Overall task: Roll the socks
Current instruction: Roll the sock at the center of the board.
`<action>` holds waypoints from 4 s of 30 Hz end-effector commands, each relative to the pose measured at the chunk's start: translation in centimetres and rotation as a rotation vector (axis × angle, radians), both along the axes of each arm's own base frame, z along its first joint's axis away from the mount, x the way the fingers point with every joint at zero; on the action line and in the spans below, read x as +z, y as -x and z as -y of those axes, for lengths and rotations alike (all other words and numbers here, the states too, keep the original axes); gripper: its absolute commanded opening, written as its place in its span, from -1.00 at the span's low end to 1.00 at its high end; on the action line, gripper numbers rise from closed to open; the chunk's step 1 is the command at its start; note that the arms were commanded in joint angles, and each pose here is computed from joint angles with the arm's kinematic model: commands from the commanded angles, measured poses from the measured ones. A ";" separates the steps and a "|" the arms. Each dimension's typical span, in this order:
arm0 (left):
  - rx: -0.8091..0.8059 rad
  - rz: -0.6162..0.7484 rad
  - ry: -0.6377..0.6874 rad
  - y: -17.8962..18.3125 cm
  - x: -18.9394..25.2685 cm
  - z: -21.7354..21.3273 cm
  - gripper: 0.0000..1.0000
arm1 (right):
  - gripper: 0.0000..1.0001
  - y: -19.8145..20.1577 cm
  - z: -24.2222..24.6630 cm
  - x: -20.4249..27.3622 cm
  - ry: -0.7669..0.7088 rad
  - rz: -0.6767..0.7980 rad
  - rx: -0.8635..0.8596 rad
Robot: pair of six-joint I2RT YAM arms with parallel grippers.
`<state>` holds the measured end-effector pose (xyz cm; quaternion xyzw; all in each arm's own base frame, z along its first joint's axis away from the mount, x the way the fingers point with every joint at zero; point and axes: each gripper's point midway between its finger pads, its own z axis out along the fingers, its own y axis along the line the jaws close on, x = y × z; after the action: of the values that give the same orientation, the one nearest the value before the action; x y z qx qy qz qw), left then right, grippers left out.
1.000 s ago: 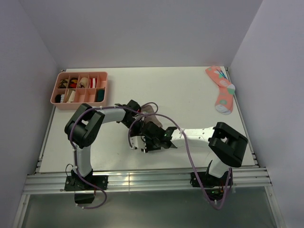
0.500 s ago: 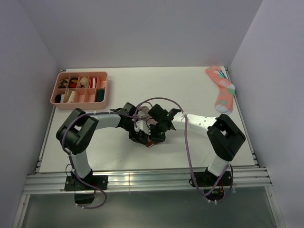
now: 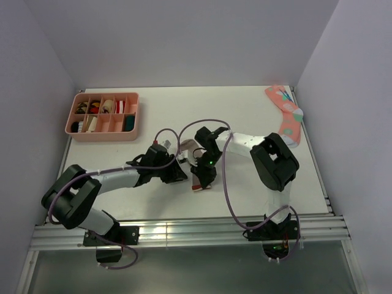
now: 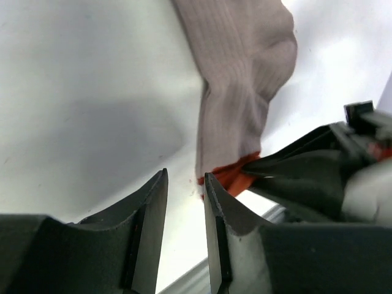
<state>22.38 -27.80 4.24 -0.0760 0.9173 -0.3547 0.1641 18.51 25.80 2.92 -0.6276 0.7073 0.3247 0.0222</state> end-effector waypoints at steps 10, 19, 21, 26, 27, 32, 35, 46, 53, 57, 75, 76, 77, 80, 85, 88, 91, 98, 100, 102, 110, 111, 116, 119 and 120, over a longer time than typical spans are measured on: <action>0.074 0.589 0.099 -1.0 7.5 1.2 -0.31 | -0.53 -0.7 1.4 0.3 0.010 -0.258 -0.135; -0.279 0.786 0.092 1.5 7.2 5.5 -0.35 | -0.55 -1.3 2.0 -0.2 0.057 -0.367 -0.210; -0.330 0.799 0.075 1.4 6.7 6.3 -0.32 | -0.54 -1.3 2.1 -0.3 0.062 -0.375 -0.213; -0.408 0.830 0.084 1.5 6.5 7.8 -0.25 | -0.55 -1.3 2.0 -0.5 0.078 -0.400 -0.227; -0.430 0.820 0.082 1.7 6.0 8.0 -0.25 | -0.55 -1.3 2.1 -0.4 0.081 -0.411 -0.231; -0.514 0.803 0.098 2.3 4.9 9.3 -0.25 | -0.55 -1.4 2.1 -0.4 0.076 -0.433 -0.242; -0.526 0.797 0.101 2.4 4.4 9.6 -0.26 | -0.54 -1.4 2.1 -0.5 0.077 -0.442 -0.251; -0.516 0.732 0.116 3.1 1.7 9.8 -0.27 | -0.55 -1.9 2.1 -0.7 0.078 -0.460 -0.277; -0.501 0.710 0.079 3.2 0.5 9.2 -0.29 | -0.55 -2.2 2.2 -0.5 0.070 -0.469 -0.292; -0.491 0.703 0.070 3.3 0.2 8.8 -0.29 | -0.56 -2.4 2.3 -0.3 0.066 -0.471 -0.300; -0.518 0.572 0.002 3.3 -1.4 9.4 -0.78 | -0.55 -2.6 2.6 0.0 0.048 -0.462 -0.316; -0.524 0.553 -0.007 3.3 -1.8 9.5 -0.85 | -0.54 -2.5 2.7 0.0 0.051 -0.457 -0.316; -0.531 0.550 0.001 3.3 -1.4 9.9 -0.90 | -0.51 -2.6 2.8 0.1 0.050 -0.444 -0.319; -0.540 0.467 -0.032 3.7 -2.5 9.8 -0.99 | -0.36 -3.2 2.7 0.5 0.048 -0.396 -0.338; -0.544 0.367 -0.084 4.2 -3.9 9.5 -0.99 | -0.11 -4.8 2.4 2.2 0.004 -0.281 -0.387; -0.536 0.317 -0.082 4.6 -4.4 9.0 -0.99 | -0.06 -6.1 2.7 3.1 -0.013 -0.207 -0.440; -0.521 0.251 -0.059 4.6 -4.8 8.6 -0.99 | -0.03 -7.7 3.1 4.2 -0.043 -0.171 -0.516; -0.486 0.139 -0.021 4.2 -6.0 7.1 -0.99 | -0.02 -11.1 6.2 5.3 -0.080 -0.147 -0.671; -0.497 0.083 -0.002 4.7 -6.5 6.8 -0.99 | -0.03 -11.2 7.3 5.4 -0.068 -0.118 -0.688; -0.489 0.050 0.003 4.3 -6.7 6.4 -0.99 | -0.03 -11.7 8.2 5.3 -0.067 -0.048 -0.687; -0.509 -0.116 0.060 4.4 -5.4 5.1 -0.99 | -0.05 -10.2 10.2 6.1 -0.100 0.215 -0.575; -0.511 -0.136 0.052 4.5 -5.5 4.9 -0.99 | -0.05 -9.5 10.4 6.3 -0.107 0.241 -0.556; -0.510 -0.226 0.064 4.8 -5.0 4.4 -0.99 | -0.04 -7.4 9.4 5.2 -0.084 0.447 -0.381; -0.521 -0.249 0.065 4.7 -4.7 4.4 -0.99 | -0.03 -4.9 7.0 4.7 -0.117 0.561 -0.249; -0.523 -0.282 0.056 5.2 -4.8 4.1 -0.99 | -0.02 -4.5 6.6 5.1 -0.128 0.598 -0.225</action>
<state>19.77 -34.44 2.13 0.1264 0.8827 -0.4524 0.0103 22.30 17.57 7.05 -0.5512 0.7692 0.2170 0.2397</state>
